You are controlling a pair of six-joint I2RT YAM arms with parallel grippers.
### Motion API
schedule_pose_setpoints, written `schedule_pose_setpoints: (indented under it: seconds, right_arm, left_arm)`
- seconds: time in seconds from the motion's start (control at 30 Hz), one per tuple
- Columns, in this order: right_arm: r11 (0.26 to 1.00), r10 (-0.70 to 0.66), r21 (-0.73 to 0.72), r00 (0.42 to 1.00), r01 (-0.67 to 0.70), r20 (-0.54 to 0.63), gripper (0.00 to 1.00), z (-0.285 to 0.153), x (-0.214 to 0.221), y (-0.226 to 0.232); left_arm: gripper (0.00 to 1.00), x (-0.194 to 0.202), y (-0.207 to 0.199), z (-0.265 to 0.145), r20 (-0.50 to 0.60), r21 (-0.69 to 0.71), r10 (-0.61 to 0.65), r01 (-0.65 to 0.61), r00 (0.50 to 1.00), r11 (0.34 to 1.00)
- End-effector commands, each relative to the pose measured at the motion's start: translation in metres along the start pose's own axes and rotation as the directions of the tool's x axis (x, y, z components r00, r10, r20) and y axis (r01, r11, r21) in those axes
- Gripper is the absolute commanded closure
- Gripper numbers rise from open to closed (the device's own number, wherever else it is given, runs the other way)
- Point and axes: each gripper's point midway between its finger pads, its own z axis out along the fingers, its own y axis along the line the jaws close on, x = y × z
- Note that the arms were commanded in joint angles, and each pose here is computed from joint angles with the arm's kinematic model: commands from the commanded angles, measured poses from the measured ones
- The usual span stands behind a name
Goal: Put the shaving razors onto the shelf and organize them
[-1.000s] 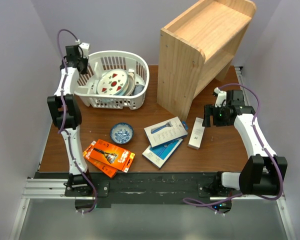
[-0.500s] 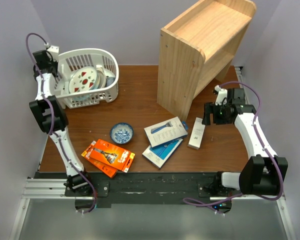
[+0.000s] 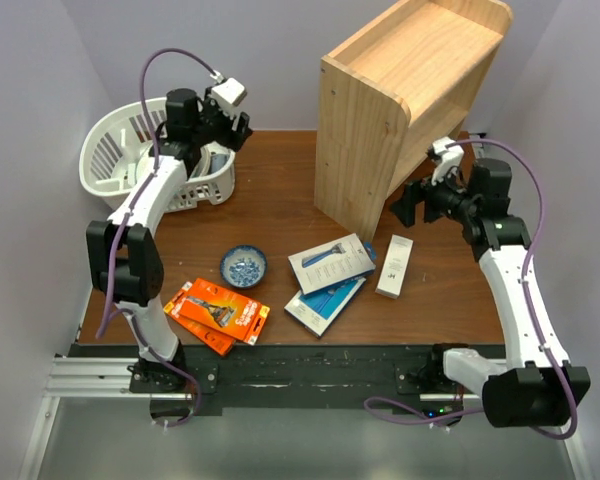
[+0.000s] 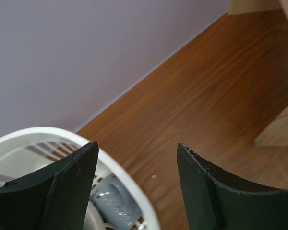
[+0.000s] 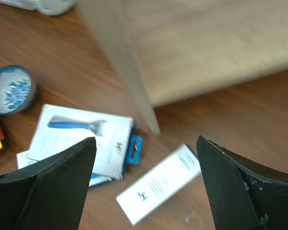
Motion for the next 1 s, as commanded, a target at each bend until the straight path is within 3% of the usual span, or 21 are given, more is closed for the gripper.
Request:
schedule_pose_setpoints:
  seconds: [0.0, 0.13, 0.3, 0.5, 0.8, 0.97]
  right_arm:
    - [0.986, -0.092, -0.128, 0.990, 0.105, 0.107, 0.11, 0.028, -0.030, 0.032]
    - [0.987, -0.126, -0.087, 0.983, 0.138, 0.135, 0.14, 0.046, -0.044, 0.034]
    - [0.978, -0.194, -0.039, 0.964, 0.204, 0.181, 0.19, 0.054, -0.057, 0.037]
    - [0.959, -0.220, -0.134, 0.952, 0.251, 0.212, 0.30, 0.072, -0.057, 0.073]
    - [0.902, -0.286, -0.244, 0.917, 0.356, 0.279, 0.28, 0.122, -0.068, 0.158]
    - [0.940, -0.187, -0.218, 0.930, 0.263, 0.316, 0.21, 0.168, -0.098, 0.181]
  left_arm:
    - [0.30, 0.026, -0.011, 0.004, -0.026, 0.025, -0.237, 0.237, 0.971, 0.971]
    - [0.30, 0.033, -0.016, -0.001, -0.023, -0.004, -0.352, 0.352, 0.936, 0.936]
    - [0.31, 0.029, -0.025, -0.018, -0.007, -0.006, -0.362, 0.361, 0.932, 0.932]
    - [0.30, 0.028, -0.037, -0.052, -0.005, -0.023, -0.316, 0.315, 0.949, 0.949]
    - [0.30, 0.024, -0.053, -0.095, 0.013, -0.045, -0.299, 0.300, 0.954, 0.953]
    - [0.28, 0.025, -0.049, -0.109, 0.026, -0.100, -0.293, 0.294, 0.956, 0.951]
